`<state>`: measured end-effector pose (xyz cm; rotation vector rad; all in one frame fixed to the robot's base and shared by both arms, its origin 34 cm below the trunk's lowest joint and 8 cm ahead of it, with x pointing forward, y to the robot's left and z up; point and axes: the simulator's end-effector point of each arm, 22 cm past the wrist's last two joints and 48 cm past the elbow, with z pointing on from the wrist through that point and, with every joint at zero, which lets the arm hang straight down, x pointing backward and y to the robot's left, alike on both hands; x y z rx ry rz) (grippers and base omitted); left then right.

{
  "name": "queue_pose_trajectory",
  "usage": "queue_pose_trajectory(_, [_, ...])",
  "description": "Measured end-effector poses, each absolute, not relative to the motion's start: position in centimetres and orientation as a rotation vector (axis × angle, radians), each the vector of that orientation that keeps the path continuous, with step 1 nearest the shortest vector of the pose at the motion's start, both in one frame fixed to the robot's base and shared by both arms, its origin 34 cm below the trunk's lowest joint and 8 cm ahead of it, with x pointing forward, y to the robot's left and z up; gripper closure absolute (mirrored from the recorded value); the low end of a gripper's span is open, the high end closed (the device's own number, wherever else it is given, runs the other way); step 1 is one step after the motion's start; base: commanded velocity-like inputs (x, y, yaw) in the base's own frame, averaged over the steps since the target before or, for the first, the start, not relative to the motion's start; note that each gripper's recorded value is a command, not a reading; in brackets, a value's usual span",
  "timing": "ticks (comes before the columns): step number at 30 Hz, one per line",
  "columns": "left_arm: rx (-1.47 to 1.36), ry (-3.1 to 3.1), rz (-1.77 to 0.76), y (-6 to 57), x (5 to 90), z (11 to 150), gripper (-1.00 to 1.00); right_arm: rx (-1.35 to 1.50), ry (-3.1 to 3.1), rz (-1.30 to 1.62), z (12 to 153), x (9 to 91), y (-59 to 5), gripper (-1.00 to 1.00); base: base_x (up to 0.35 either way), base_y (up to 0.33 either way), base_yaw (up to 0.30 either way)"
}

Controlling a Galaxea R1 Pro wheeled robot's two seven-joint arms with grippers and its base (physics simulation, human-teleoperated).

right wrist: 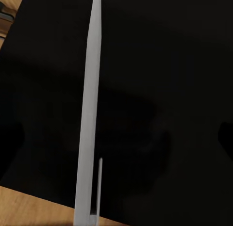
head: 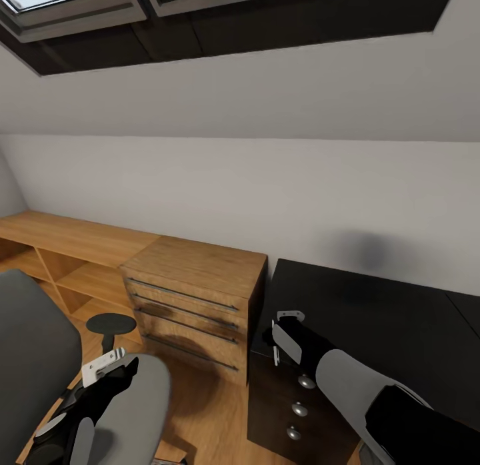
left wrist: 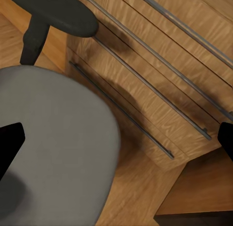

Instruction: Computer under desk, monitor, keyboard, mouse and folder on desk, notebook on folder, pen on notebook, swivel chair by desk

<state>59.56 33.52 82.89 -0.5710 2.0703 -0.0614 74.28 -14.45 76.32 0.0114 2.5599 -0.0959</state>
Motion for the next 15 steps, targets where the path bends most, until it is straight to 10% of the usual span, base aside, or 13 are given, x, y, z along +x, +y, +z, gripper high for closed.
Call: queue_pose_trajectory(15, [-0.571, 2.07, -0.061, 33.52, 59.57, 82.42, -1.0, 0.011, 2.56, -0.098, 75.86, 74.3, -14.49, -1.0, 0.0, 0.0, 0.0])
